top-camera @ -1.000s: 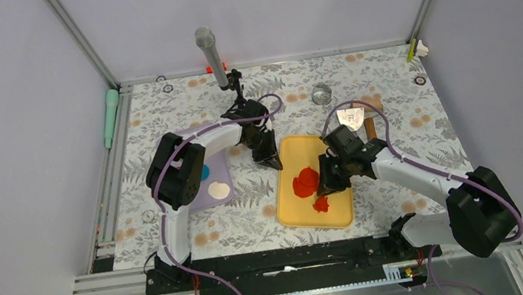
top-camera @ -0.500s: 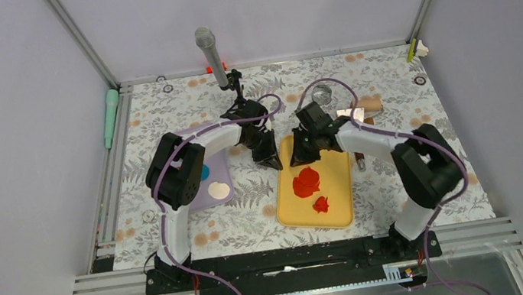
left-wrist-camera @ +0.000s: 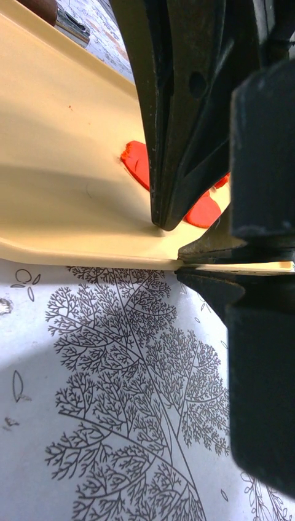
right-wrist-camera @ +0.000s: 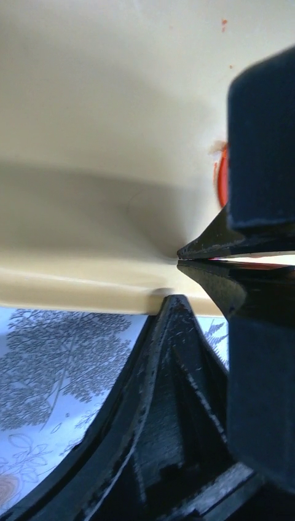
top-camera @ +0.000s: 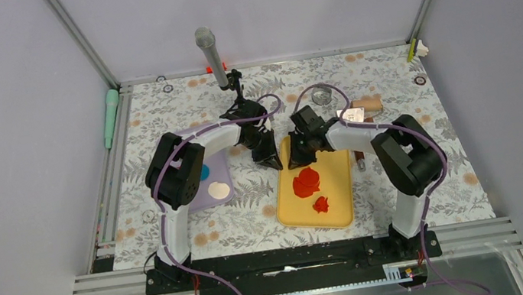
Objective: Roll out the dumpling wrappers from the dough
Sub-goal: Remove the dumpling wrapper from the work surface.
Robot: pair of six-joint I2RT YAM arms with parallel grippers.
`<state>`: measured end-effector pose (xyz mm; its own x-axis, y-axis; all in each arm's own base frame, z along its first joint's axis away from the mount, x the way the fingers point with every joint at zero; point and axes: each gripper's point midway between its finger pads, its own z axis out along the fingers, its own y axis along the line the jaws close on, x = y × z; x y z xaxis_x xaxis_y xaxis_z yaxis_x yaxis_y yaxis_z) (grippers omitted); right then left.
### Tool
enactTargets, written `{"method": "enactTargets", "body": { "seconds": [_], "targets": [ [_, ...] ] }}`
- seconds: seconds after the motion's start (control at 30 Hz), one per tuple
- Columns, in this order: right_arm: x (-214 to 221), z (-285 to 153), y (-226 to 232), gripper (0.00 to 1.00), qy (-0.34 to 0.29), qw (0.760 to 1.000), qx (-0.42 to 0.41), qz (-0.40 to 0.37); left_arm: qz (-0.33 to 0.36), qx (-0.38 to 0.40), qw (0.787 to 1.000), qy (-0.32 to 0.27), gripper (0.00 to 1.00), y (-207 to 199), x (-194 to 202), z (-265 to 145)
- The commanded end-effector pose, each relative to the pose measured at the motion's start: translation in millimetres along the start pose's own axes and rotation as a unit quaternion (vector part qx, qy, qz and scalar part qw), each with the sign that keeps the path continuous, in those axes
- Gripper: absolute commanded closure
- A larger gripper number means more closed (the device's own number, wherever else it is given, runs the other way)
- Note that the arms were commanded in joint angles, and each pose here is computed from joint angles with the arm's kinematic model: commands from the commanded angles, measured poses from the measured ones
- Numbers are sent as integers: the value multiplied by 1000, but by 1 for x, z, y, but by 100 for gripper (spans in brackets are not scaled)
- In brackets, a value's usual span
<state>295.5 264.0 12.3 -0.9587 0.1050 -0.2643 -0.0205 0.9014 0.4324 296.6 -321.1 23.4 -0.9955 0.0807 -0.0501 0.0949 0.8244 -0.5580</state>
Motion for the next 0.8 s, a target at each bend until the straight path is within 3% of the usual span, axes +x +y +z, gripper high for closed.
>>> {"method": "enactTargets", "body": {
  "seconds": [0.0,0.77],
  "targets": [
    [34,-7,-18,92,39,999,21,-14,2,-12,1000,-28,100,7,-12,3],
    [89,-36,-19,95,109,992,11,-62,0,-12,999,-30,100,8,-16,3]
  ]
}}
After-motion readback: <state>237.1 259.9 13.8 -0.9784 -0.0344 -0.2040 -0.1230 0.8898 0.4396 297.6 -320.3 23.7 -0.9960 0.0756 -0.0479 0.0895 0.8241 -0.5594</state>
